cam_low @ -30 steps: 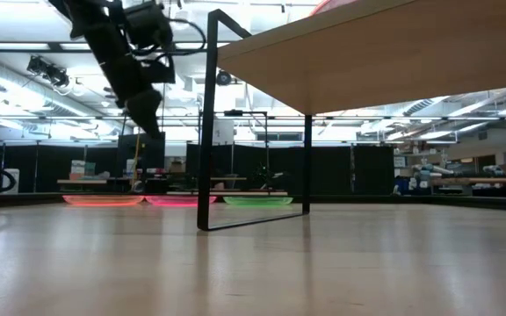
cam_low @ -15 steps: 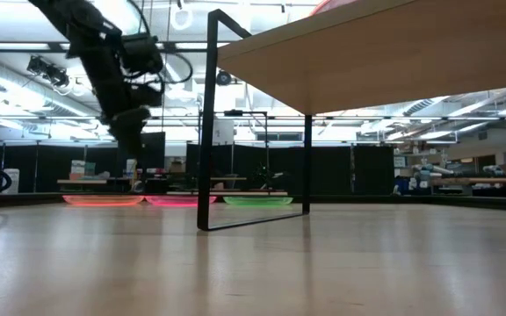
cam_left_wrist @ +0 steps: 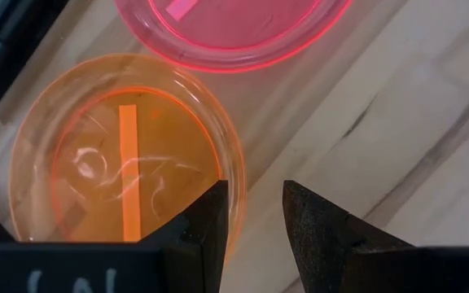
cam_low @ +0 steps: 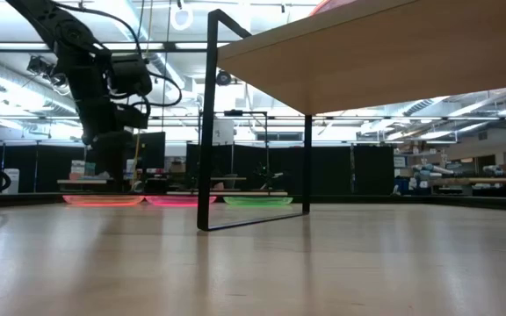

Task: Place and stack plates onto a shelf
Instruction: Stack the transparent orange plate on the transparent green plate on the shelf

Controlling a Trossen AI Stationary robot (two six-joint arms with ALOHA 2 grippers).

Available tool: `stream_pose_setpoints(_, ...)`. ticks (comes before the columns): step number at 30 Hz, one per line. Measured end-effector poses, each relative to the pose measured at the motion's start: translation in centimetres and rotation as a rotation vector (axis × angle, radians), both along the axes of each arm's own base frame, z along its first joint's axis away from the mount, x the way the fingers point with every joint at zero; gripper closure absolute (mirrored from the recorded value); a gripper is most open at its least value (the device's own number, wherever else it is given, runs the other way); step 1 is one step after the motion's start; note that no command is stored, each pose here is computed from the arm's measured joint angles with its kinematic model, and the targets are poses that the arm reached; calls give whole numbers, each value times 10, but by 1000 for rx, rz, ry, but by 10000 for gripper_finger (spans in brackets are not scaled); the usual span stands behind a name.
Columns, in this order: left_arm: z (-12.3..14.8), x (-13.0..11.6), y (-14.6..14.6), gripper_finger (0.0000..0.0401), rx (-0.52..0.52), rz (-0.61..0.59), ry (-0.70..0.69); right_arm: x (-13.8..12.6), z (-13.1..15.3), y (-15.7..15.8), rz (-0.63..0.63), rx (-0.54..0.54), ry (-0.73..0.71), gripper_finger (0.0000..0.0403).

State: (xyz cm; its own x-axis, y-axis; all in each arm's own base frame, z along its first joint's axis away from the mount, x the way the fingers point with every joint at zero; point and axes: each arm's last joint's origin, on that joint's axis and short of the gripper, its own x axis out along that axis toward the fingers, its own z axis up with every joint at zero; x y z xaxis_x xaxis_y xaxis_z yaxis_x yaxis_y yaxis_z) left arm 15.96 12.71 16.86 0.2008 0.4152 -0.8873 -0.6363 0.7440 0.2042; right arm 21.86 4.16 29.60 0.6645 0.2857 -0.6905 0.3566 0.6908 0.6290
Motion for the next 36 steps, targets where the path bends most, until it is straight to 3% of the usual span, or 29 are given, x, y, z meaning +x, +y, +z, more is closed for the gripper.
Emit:
stream_pose_setpoints(13,-18,-1,-1,275,66,1,-86,0,0,0,0,0,0,286)
stream_pose_setpoints(26,-41,-16,-9,275,96,34,-18,0,0,0,0,0,0,286)
stream_pose_setpoints(36,-43,-18,-9,275,130,56,9,0,0,0,0,0,0,286)
